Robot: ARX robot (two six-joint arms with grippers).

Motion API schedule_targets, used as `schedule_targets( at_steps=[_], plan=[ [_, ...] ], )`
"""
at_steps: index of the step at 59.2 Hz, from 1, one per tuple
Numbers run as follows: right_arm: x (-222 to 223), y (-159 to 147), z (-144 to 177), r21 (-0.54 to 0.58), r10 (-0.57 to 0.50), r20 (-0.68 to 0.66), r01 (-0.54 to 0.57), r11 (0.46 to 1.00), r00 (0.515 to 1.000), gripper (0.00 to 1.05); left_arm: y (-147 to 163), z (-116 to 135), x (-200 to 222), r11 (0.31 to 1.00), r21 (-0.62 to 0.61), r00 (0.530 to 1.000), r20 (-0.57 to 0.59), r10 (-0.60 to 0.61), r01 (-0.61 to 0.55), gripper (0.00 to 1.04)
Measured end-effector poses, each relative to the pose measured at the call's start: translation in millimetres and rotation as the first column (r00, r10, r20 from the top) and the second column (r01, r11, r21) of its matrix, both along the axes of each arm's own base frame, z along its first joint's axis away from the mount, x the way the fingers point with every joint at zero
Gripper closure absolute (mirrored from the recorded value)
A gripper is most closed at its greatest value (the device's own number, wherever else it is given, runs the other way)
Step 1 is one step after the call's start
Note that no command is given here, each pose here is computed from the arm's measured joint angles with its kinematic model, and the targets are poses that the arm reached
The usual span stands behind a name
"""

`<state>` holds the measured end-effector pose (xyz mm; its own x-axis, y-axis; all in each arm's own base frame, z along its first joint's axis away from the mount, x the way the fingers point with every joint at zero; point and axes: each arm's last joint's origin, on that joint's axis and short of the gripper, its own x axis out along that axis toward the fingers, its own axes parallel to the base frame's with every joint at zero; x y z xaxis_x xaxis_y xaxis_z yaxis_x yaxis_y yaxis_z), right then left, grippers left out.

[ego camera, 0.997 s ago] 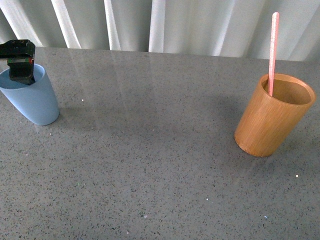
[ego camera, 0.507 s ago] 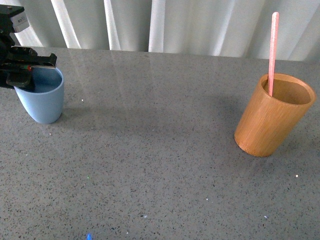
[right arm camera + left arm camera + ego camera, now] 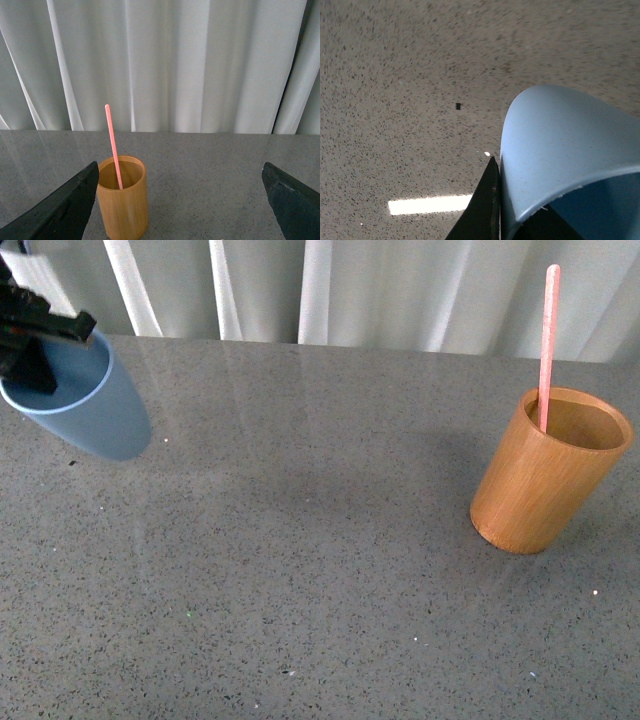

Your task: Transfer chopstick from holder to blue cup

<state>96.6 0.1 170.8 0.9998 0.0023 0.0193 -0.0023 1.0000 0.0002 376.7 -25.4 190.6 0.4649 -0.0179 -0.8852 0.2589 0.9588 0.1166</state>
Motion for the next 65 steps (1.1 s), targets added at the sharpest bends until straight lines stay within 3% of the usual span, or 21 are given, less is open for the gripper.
schedule_targets(
  at_steps=[14,30,45,65],
  plan=[
    [0,0,0,0.0,0.0,0.0,0.0,1.0,1.0,0.1,-64,33,-23,0.975,-0.082,0.978,0.06,-0.201,0.205,1.01],
    [0,0,0,0.0,0.0,0.0,0.0,1.0,1.0,0.1,-141,5,-32,0.942,-0.104,0.947,0.04,-0.317,0.32,1.01],
    [0,0,0,0.0,0.0,0.0,0.0,1.0,1.0,0.1,-169,-35,-22,0.945,-0.058,0.946,-0.019,-0.324,0.322,1.01],
    [0,0,0,0.0,0.0,0.0,0.0,1.0,1.0,0.1,-176,-56,-16,0.948,-0.039,0.948,-0.031,-0.318,0.316,1.01]
  ],
)
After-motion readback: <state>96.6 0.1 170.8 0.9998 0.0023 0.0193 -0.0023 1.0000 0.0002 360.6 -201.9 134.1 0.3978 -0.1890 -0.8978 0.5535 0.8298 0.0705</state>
